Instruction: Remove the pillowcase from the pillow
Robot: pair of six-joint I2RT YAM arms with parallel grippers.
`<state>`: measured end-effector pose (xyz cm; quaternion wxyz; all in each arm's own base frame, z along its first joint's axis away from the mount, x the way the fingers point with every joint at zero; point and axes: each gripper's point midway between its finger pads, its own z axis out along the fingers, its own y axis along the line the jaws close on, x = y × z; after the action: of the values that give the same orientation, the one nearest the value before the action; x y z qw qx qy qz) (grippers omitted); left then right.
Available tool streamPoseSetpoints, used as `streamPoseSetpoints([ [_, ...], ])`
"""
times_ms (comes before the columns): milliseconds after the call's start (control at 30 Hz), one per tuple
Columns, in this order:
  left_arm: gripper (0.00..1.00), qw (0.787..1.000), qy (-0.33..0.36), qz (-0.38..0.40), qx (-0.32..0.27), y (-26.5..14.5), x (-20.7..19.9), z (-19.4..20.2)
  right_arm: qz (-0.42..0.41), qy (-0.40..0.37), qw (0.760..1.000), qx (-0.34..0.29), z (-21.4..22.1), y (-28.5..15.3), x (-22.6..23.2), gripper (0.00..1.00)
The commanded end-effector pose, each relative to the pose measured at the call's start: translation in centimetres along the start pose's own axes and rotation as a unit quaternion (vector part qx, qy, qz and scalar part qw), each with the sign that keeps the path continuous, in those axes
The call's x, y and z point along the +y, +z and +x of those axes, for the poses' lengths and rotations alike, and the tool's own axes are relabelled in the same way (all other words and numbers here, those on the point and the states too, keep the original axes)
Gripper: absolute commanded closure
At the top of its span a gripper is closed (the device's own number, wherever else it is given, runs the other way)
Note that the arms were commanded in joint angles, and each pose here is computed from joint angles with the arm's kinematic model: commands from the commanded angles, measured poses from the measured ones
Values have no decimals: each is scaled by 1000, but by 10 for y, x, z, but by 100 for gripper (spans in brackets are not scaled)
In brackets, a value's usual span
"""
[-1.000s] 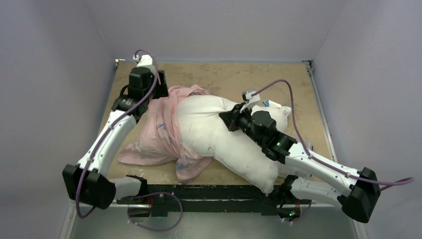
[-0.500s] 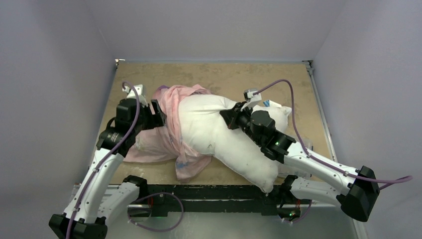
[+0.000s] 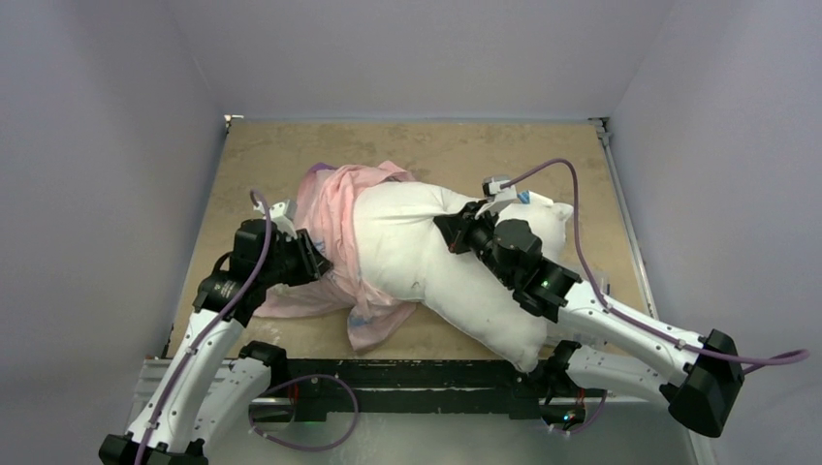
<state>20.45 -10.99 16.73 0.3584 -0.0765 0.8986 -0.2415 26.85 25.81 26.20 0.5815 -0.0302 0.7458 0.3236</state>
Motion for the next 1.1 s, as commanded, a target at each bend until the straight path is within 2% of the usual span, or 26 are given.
streamPoseSetpoints([
  [0, 84, 999, 8, -28, -17, 0, 5, -15, 12, 52, 990, -128, -78, -16, 5, 100],
  [33, 94, 999, 13, -41, -25, -2, 7, -21, 25, 56, 989, -134, -82, -20, 1, 100],
  [67, 100, 998, 18, -54, -35, -4, 10, -28, 37, 59, 988, -140, -86, -24, -4, 100],
  [267, 100, 984, 21, -134, -115, -5, 28, -76, 73, 116, 968, -210, -135, -70, -19, 100],
  [400, 100, 960, 38, -221, -169, -4, 51, -114, 61, 139, 957, -249, -161, -103, -20, 100],
  [533, 100, 936, 51, -287, -196, -1, 69, -149, 42, 136, 955, -262, -170, -122, -18, 100],
  [667, 100, 915, 17, -338, -220, -10, 105, -181, 38, 136, 953, -269, -173, -136, -22, 100],
  [767, 100, 895, -13, -379, -233, -13, 140, -187, 39, 133, 951, -277, -176, -145, -25, 100],
  [833, 100, 895, -39, -389, -216, -10, 165, -182, 30, 130, 951, -278, -179, -148, -22, 100],
  [867, 100, 902, -43, -379, -204, -4, 168, -179, 16, 123, 952, -280, -180, -149, -17, 100],
  [967, 100, 931, -31, -324, -167, 23, 158, -172, -55, 71, 960, -265, -176, -141, 12, 100],
  [1067, 100, 945, -25, -295, -140, 34, 152, -162, -107, 22, 970, -217, -154, -115, 38, 100],
])
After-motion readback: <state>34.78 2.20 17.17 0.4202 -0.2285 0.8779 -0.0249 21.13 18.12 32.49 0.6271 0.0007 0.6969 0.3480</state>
